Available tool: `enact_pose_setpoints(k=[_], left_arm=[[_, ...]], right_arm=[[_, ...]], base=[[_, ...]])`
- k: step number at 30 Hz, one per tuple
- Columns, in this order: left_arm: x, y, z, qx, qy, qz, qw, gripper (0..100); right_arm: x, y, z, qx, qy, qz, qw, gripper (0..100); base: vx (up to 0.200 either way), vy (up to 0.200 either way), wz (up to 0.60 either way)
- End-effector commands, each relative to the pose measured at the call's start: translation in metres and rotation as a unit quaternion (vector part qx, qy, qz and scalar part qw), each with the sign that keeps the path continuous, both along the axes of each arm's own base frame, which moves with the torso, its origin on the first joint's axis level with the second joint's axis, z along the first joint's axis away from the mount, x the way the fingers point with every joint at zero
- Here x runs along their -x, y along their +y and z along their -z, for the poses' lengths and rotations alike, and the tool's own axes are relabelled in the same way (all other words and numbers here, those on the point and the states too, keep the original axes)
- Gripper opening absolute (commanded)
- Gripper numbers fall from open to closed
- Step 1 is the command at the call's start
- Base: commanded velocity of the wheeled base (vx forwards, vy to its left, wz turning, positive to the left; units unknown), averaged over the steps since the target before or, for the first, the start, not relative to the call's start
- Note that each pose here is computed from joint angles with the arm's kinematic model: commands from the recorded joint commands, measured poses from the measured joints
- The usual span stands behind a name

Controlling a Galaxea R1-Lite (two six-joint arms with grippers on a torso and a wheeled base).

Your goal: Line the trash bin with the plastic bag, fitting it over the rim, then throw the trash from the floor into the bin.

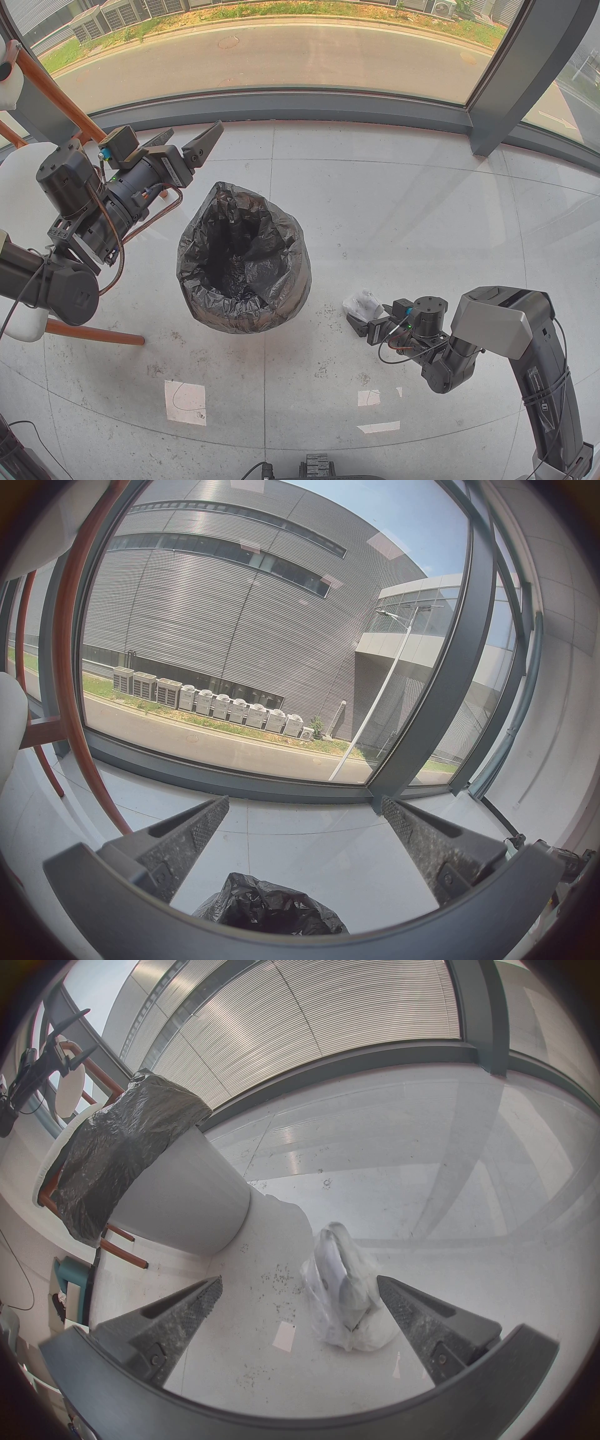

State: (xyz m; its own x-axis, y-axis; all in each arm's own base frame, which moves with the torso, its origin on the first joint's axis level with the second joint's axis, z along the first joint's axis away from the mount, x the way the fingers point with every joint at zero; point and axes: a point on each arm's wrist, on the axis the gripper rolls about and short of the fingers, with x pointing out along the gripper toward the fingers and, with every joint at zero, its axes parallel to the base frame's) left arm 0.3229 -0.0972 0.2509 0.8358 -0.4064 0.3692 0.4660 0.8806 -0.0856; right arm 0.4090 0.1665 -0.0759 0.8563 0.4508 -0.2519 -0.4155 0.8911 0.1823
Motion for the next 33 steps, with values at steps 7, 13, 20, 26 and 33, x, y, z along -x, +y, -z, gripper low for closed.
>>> enact_pose_setpoints(k=[7,13,20,26,33], left_arm=[[-0.002,-0.001,0.002,-0.001,0.003,0.000,1.0000,100],[-0.002,-0.001,0.003,-0.002,0.003,0.000,1.0000,100],[-0.001,-0.003,0.003,-0.003,0.004,0.005,1.0000,100],[0.001,-0.008,0.006,-0.004,0.008,0.011,0.9999,100],[0.001,-0.007,0.005,-0.004,0.007,0.011,0.9999,100]], right_arm=[[-0.012,0.003,0.004,-0.001,-0.010,0.001,0.9999,100],[-0.022,-0.004,0.006,0.003,-0.019,0.012,0.9997,100],[-0.022,-0.003,0.007,0.004,-0.015,0.011,0.9998,0],[-0.022,-0.003,0.008,0.002,-0.012,0.012,0.9999,0],[-0.022,-0.004,0.011,-0.001,-0.008,0.016,0.9998,0]], base=[[0.000,0.000,0.00],[0.000,0.000,0.00],[0.000,0.000,0.00],[0.000,0.000,0.00],[0.000,0.000,0.00]])
